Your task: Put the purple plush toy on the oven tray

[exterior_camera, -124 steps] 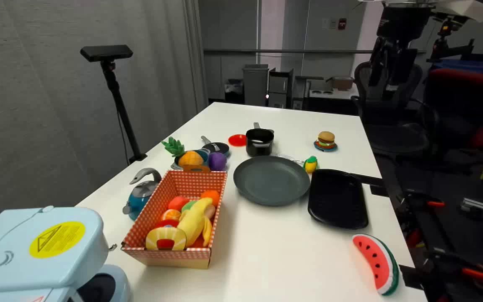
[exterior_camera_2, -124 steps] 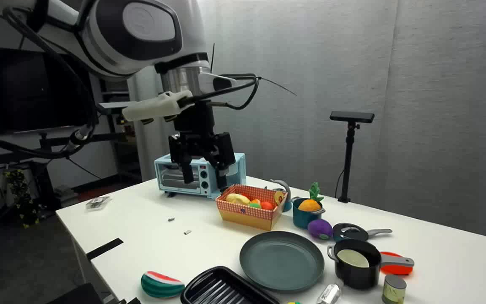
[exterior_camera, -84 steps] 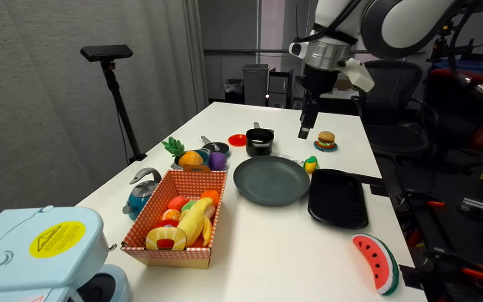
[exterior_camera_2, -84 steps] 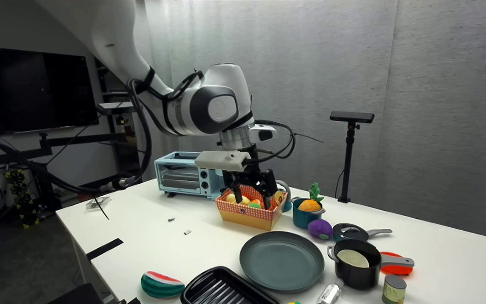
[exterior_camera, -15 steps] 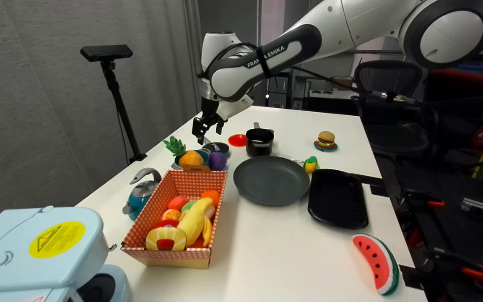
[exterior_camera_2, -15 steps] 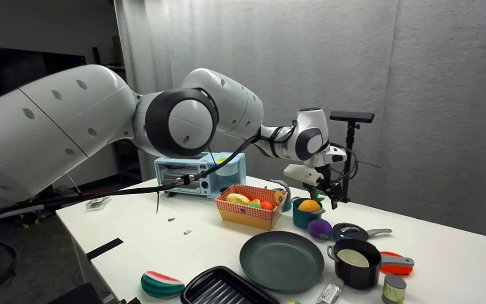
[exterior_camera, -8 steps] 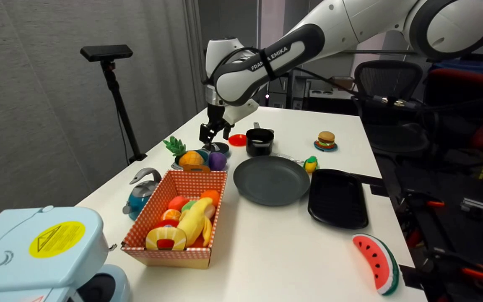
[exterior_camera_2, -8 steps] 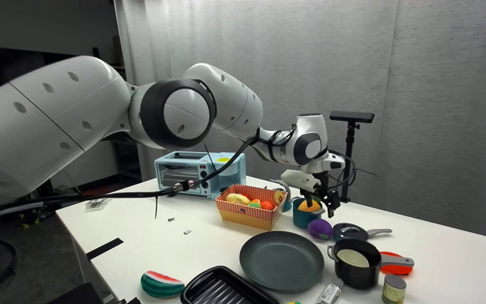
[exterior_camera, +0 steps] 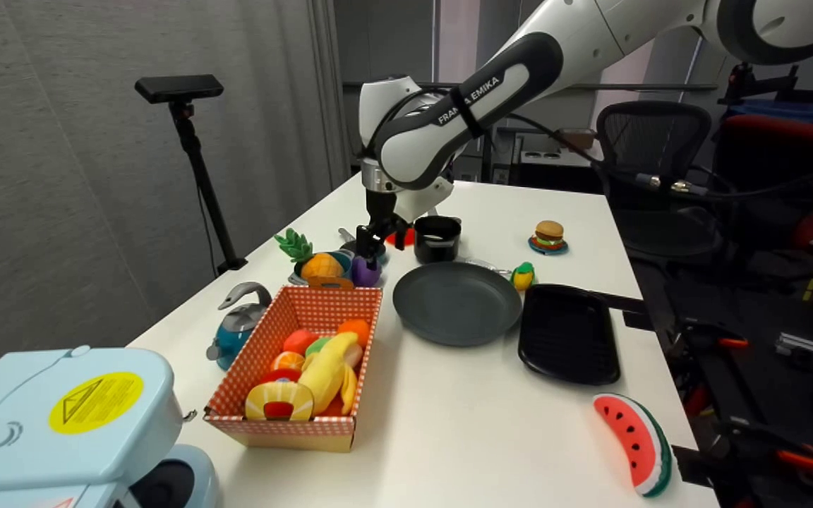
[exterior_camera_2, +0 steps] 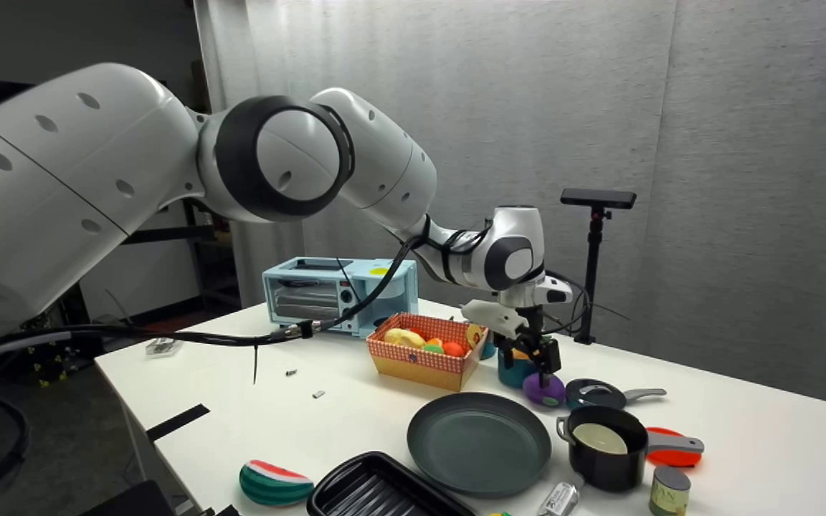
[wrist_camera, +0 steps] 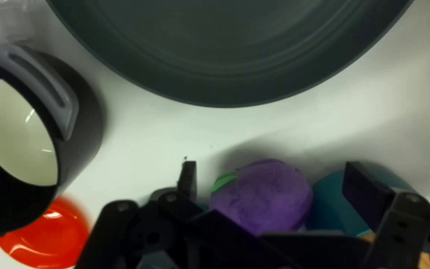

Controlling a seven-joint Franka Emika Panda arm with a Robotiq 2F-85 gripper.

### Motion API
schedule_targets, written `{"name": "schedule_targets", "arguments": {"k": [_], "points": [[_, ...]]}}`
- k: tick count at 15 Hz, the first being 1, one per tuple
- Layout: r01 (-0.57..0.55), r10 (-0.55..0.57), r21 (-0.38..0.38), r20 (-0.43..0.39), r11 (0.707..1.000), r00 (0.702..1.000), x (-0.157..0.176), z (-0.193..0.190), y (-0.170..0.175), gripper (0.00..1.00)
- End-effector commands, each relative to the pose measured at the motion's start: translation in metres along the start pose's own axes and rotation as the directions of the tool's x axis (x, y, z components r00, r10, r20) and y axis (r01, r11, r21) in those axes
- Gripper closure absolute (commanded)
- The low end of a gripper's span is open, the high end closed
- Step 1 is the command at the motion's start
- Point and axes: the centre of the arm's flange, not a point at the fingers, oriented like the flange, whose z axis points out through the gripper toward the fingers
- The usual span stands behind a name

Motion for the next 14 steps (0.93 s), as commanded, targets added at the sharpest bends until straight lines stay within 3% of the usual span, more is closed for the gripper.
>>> {"name": "schedule_targets", "arguments": {"k": [1,14], "points": [[-0.003,0.003,0.013,-0.01,1.0,1.0,-0.011,-0.002,-0.003,0.0],[-0.019,0.019,-0.007,-0.017,1.0,1.0,0.034,0.025,0.018,0.0]]}}
